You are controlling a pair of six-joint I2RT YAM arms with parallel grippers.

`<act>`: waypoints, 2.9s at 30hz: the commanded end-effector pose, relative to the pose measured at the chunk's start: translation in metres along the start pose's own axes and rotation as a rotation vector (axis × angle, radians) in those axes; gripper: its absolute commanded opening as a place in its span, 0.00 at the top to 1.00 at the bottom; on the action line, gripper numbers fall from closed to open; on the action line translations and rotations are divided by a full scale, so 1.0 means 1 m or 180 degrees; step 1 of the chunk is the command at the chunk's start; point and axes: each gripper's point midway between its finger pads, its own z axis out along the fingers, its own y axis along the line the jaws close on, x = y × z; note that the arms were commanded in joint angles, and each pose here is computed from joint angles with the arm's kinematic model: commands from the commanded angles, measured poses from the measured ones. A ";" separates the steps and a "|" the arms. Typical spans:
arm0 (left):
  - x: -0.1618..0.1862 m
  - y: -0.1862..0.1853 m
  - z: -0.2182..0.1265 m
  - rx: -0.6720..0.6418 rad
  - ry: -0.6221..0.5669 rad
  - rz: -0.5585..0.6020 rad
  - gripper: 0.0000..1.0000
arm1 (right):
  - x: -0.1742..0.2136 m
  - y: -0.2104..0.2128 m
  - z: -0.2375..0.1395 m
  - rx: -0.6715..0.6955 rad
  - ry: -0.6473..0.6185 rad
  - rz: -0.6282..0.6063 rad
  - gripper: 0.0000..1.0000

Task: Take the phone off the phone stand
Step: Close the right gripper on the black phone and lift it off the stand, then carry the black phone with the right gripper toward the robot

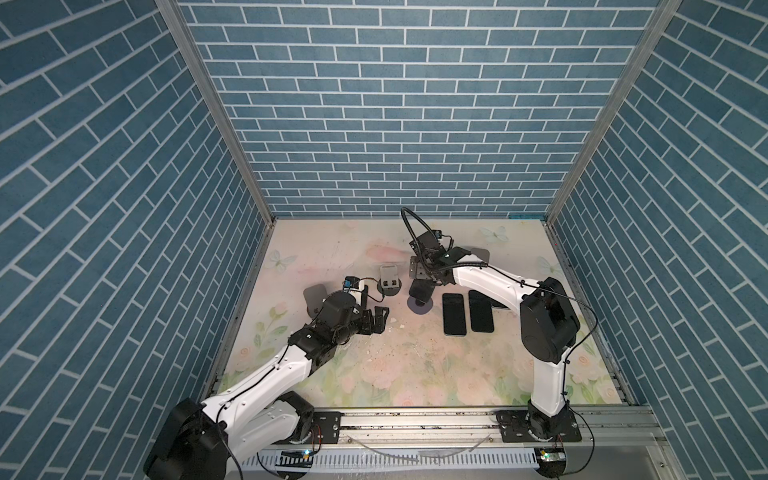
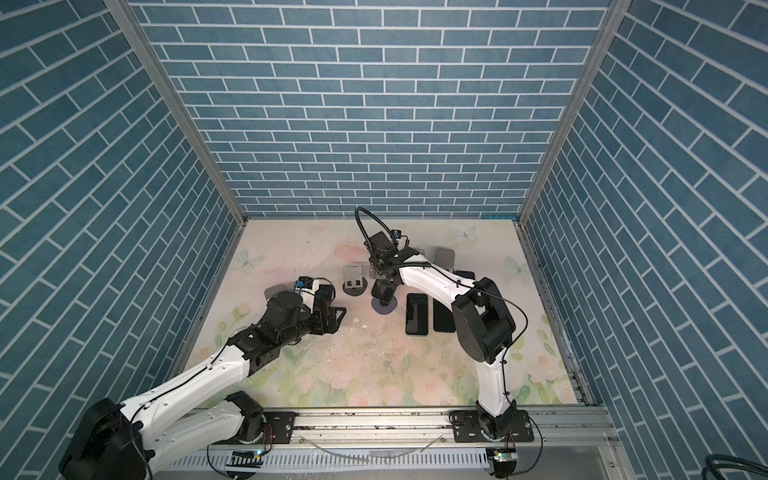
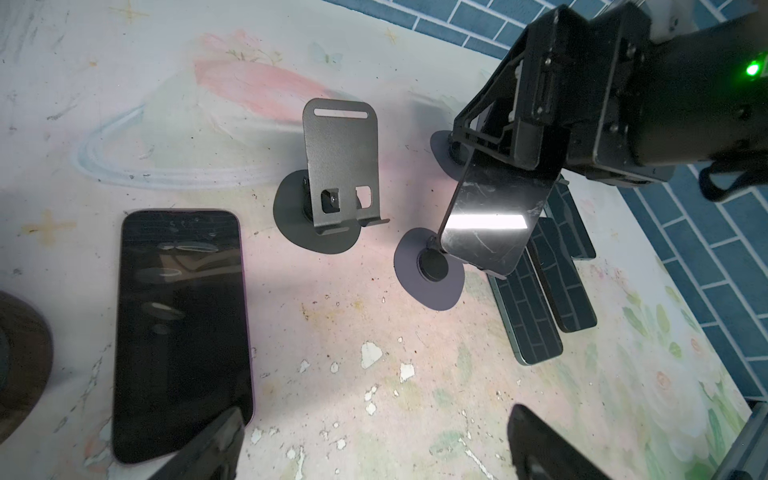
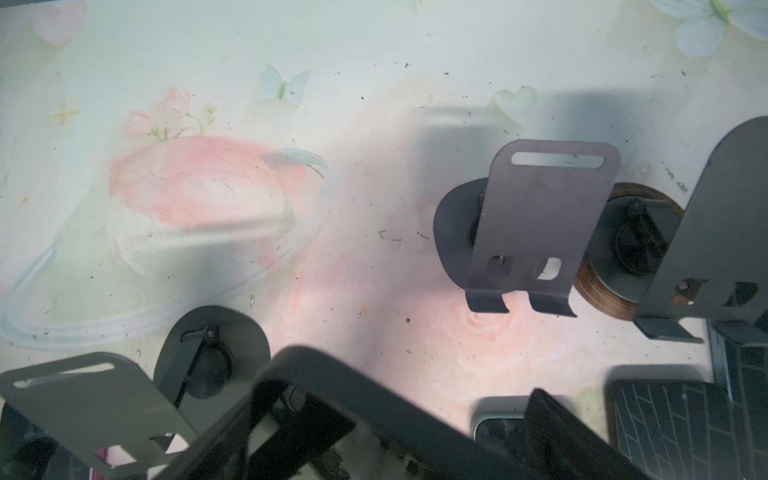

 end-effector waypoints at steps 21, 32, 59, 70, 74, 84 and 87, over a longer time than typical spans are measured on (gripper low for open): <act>0.020 0.012 0.010 -0.0116 0.0178 0.0106 0.00 | 0.003 0.011 0.010 0.0261 0.0212 -0.0363 0.13; 0.021 0.012 0.015 -0.0121 0.0212 0.0078 0.00 | 0.004 0.005 0.007 0.0291 0.0183 -0.0369 0.21; 0.018 0.012 0.012 -0.0127 0.0174 -0.0035 0.00 | -0.018 0.033 -0.034 -0.0480 -0.0121 -0.0448 0.46; 0.015 0.015 0.009 -0.0188 0.0110 -0.0057 0.00 | -0.025 0.042 -0.062 -0.0750 -0.0172 -0.0621 0.49; 0.010 0.022 0.001 -0.0332 0.0021 -0.0032 0.00 | -0.024 0.048 -0.072 -0.0870 -0.0167 -0.0685 0.49; -0.005 0.039 -0.034 -0.0651 -0.0305 0.0027 0.00 | -0.012 0.078 -0.086 -0.1141 -0.0114 -0.0827 0.49; -0.006 0.045 -0.045 -0.0731 -0.0401 0.0003 0.00 | -0.004 0.090 -0.090 -0.1234 -0.0075 -0.0870 0.49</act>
